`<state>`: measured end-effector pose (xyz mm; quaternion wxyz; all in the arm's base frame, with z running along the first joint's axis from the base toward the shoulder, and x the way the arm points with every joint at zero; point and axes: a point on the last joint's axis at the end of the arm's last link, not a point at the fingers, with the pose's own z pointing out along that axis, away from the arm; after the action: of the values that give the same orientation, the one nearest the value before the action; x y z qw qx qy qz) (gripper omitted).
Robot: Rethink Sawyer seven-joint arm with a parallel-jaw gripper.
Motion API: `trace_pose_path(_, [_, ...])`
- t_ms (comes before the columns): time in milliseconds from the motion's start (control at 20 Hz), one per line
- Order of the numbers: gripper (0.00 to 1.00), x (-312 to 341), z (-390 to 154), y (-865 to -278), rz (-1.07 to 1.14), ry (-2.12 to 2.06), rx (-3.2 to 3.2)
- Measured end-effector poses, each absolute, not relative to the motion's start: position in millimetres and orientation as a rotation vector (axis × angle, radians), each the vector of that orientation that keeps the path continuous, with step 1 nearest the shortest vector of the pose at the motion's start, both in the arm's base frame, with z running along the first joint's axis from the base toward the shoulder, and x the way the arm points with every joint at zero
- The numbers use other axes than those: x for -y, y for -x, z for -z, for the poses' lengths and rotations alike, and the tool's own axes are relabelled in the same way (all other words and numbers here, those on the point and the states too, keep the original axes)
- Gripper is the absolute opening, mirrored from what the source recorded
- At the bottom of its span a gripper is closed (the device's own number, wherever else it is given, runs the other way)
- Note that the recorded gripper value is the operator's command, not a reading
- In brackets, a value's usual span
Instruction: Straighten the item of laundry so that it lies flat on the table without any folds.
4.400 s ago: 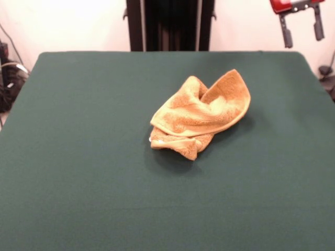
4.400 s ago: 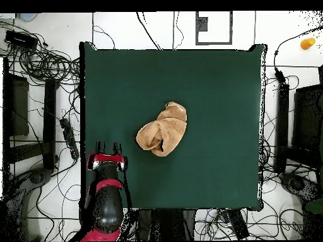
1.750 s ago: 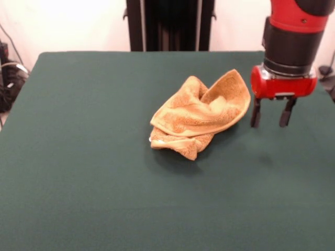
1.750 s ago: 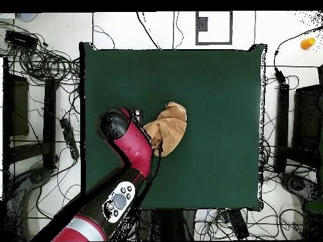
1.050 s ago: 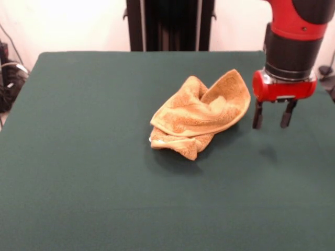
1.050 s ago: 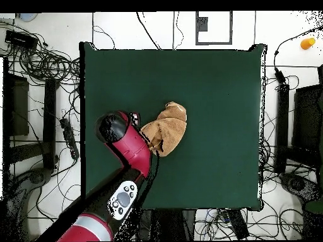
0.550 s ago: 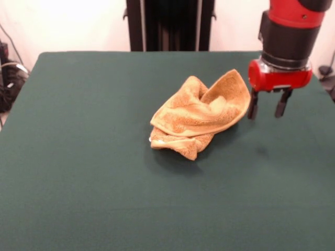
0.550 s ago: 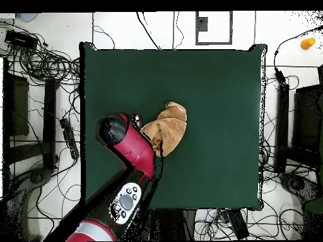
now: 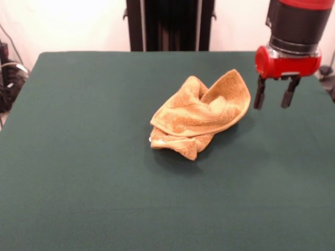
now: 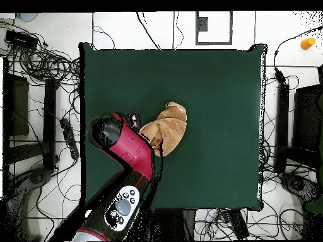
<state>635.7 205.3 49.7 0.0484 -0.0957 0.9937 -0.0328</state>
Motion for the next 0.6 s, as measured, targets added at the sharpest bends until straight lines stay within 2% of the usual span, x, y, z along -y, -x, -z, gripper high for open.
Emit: trace_pose_path(600, [1.0, -193.1, -54.4, -640.9, 0.1, 0.262, -3.027])
